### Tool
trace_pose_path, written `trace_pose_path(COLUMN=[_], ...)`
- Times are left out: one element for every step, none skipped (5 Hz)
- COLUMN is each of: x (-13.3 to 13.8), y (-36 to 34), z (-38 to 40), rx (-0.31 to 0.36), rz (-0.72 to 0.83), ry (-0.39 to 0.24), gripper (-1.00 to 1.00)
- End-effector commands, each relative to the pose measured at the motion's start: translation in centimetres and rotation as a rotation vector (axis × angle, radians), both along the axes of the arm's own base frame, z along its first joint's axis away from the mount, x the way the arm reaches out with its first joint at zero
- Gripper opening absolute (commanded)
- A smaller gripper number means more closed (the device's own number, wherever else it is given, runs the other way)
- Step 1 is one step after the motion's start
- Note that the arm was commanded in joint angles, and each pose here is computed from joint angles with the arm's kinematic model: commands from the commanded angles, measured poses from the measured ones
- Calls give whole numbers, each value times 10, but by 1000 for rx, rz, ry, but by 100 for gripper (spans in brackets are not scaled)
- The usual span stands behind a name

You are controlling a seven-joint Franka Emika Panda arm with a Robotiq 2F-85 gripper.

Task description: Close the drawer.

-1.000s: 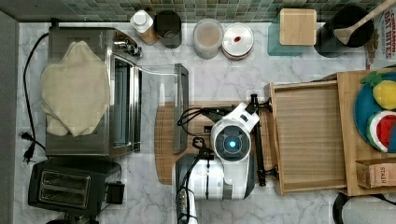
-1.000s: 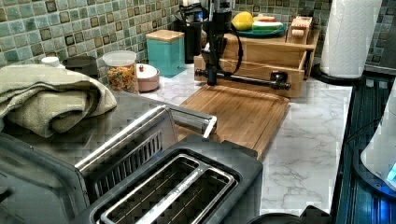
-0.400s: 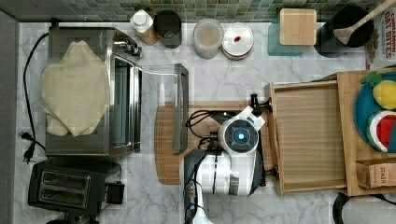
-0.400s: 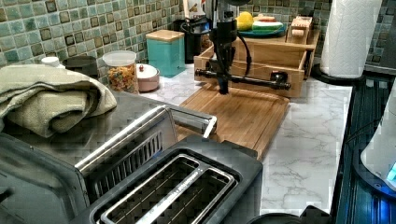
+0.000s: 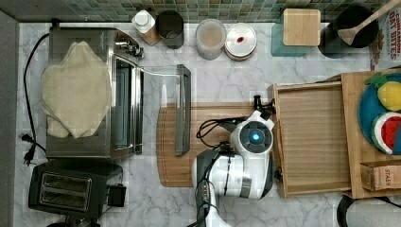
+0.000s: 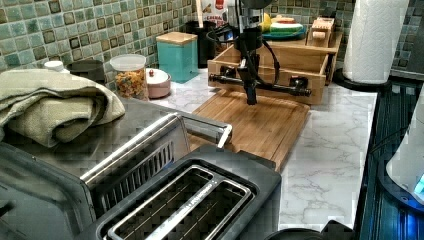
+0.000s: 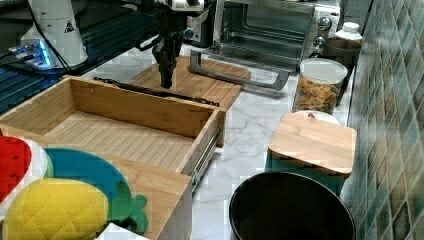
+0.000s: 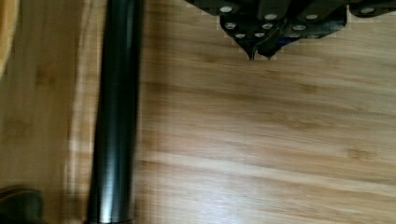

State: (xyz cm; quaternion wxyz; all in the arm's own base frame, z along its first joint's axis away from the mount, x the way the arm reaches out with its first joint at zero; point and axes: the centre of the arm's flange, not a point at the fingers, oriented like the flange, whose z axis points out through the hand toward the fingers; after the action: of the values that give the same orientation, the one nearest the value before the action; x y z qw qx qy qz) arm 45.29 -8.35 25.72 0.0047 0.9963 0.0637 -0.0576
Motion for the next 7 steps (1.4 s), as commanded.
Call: trace_pose_path(x=[14, 17, 19, 22, 12, 3, -7], y=[-108, -132, -166, -214, -263, -313, -343], z=[41, 39, 36, 43, 53, 59, 62], rx=[-17, -20, -20, -54, -87, -112, -139], rz=[-26, -52, -101, -151, -153, -148, -135], ry=[-160, -150, -199, -212, -227, -235, -269], gripper=[-100, -100, -100, -100, -100, -100, -100])
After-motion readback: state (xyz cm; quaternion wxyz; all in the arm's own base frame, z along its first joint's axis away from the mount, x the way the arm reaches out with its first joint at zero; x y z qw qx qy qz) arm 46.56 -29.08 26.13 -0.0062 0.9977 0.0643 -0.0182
